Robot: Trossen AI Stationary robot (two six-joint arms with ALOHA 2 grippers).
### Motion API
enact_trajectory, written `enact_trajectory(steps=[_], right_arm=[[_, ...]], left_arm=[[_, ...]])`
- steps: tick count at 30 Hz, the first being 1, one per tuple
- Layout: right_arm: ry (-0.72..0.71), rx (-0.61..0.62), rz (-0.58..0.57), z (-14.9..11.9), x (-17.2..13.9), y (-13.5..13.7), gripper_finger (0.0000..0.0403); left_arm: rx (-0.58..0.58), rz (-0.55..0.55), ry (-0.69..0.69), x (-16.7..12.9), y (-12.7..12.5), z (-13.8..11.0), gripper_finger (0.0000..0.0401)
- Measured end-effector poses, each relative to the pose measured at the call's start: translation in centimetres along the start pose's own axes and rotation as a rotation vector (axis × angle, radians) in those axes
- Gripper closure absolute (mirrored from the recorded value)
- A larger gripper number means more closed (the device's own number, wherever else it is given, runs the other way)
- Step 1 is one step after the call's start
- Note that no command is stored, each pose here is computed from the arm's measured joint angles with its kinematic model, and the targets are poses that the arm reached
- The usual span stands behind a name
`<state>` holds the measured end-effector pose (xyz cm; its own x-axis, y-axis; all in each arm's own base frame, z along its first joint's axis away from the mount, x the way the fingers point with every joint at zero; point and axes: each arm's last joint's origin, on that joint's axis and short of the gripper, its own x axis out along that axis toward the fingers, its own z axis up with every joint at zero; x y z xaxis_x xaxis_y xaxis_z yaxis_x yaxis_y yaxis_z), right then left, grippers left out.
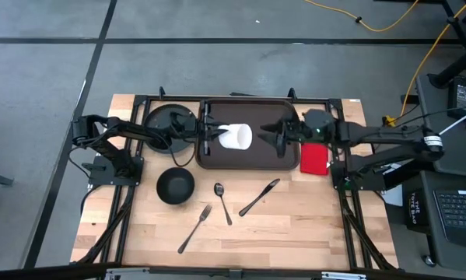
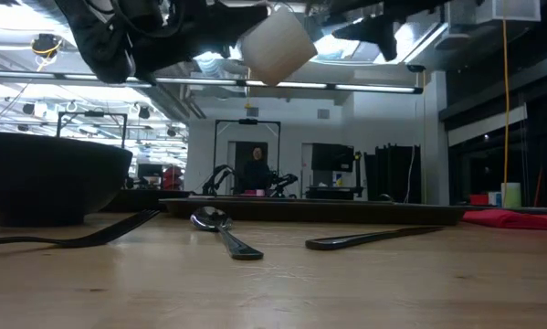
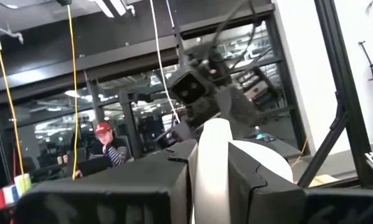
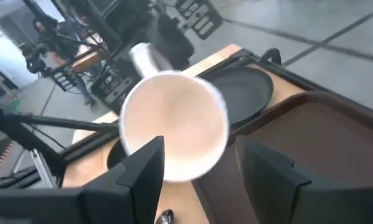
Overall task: Set up tray
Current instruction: Put the white mug on the top left of the brown tray
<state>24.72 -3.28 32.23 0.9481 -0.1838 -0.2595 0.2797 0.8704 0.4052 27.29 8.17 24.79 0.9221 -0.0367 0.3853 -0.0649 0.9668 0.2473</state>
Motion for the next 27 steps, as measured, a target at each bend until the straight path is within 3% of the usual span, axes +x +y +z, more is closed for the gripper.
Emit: enact_trajectory(steps=[11,19,27], right_arm=[[0.064,0.068,-0.034,-0.2,3.6,-2.5,0.0201],[0.058,0.075,0.017,0.0,4.0,-2.7,0.0202],[0.056,0.075,0.019,0.0,4.0,-2.7,0.0250]], left_arm=[[0.011,-0.030,-0.005,0.0,-0.2,0.0,0.0359],[0.036,-0.028,-0.033,0.0,-0.1,0.3,0.0362],[0.056,-0.024,-0.056,0.1,0.0,0.6,0.0362]])
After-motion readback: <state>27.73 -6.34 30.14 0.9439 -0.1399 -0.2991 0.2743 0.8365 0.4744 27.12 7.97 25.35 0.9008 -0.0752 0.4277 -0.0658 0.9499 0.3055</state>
